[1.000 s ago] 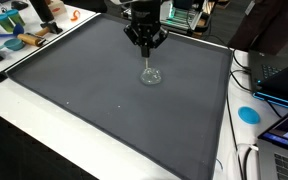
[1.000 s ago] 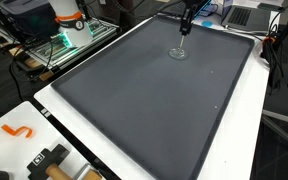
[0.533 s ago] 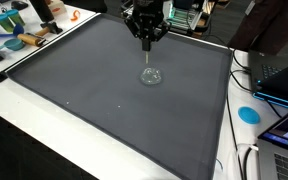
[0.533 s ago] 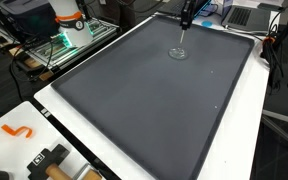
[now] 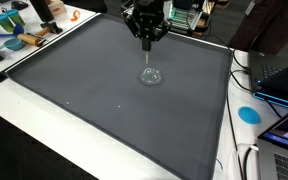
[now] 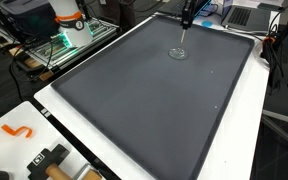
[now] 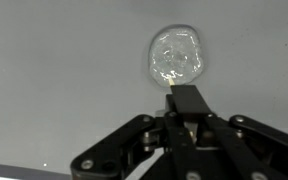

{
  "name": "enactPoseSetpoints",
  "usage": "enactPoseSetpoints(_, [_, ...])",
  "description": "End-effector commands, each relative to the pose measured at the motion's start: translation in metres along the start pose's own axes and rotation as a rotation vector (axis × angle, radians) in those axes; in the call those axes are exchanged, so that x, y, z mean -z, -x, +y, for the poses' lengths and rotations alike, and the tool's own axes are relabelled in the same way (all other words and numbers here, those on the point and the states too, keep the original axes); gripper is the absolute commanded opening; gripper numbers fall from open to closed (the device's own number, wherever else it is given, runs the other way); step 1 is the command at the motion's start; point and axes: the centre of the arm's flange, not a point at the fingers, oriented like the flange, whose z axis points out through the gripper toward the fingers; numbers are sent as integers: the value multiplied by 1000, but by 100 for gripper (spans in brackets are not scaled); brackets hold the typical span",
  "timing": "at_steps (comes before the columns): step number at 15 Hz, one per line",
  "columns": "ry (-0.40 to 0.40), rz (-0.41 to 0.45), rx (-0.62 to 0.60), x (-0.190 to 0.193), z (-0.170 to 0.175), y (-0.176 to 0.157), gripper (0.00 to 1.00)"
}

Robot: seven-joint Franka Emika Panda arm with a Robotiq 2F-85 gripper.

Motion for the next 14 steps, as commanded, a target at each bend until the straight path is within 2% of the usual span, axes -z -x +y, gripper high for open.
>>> enactPoseSetpoints(1, [90,-7,55,21,-21,-5,3])
enactPoseSetpoints(10, [301,-68,182,48,-81,-10,3])
enactPoseSetpoints(14, [349,-70,221,45,-107,-15,3])
